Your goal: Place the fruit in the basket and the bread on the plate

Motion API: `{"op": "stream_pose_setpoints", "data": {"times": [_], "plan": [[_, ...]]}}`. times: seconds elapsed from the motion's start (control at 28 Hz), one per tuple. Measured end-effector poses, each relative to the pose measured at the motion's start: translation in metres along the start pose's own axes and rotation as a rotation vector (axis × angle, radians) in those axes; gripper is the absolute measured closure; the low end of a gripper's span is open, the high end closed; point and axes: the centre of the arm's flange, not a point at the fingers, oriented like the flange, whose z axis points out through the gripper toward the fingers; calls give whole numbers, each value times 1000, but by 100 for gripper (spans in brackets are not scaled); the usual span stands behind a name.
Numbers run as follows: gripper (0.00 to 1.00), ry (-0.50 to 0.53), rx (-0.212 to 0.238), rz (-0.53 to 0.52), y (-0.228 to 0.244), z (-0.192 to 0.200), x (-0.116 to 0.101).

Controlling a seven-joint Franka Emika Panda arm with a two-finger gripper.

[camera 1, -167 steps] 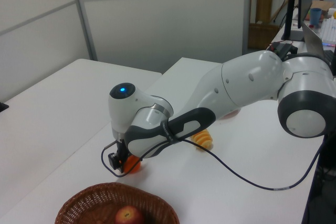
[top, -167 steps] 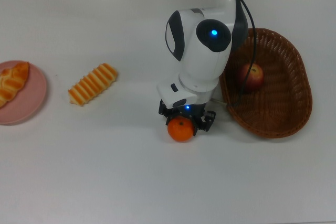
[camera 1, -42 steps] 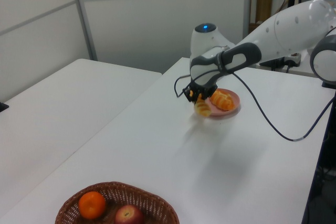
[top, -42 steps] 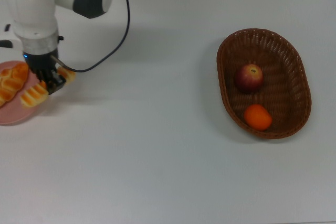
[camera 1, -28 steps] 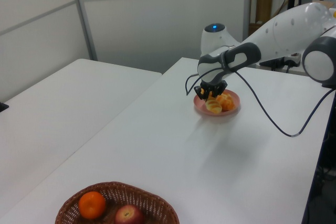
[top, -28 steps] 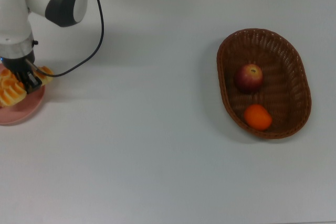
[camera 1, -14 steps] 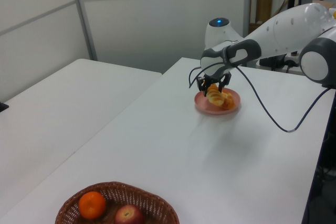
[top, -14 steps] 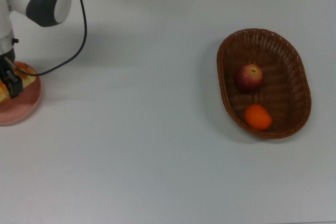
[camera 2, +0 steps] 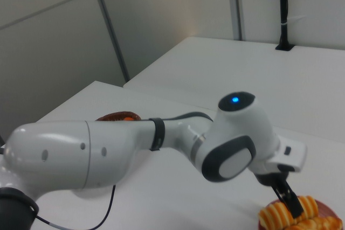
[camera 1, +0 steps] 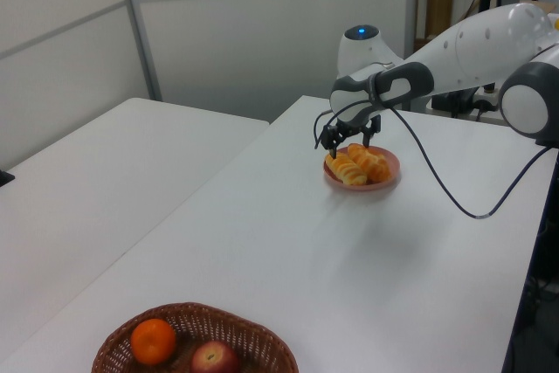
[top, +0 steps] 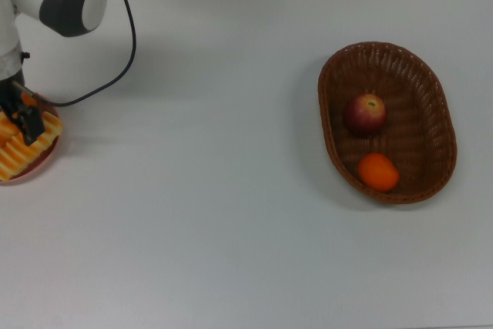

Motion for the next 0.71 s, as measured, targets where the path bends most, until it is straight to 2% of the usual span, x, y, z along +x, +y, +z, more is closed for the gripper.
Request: {"op": "stream_pose_setpoints", "data": {"times": [0.18, 0.32, 0.43, 0.57, 0.71], "plan": [[0, -88, 14, -92, -37, -62, -13], [0, -177, 37, -199, -78, -142, -46], [0, -231, 51, -275, -104, -197, -78], [0, -268, 69, -367, -131, -241, -113], [0, -281, 84, -449, -159, -266, -141]]}}
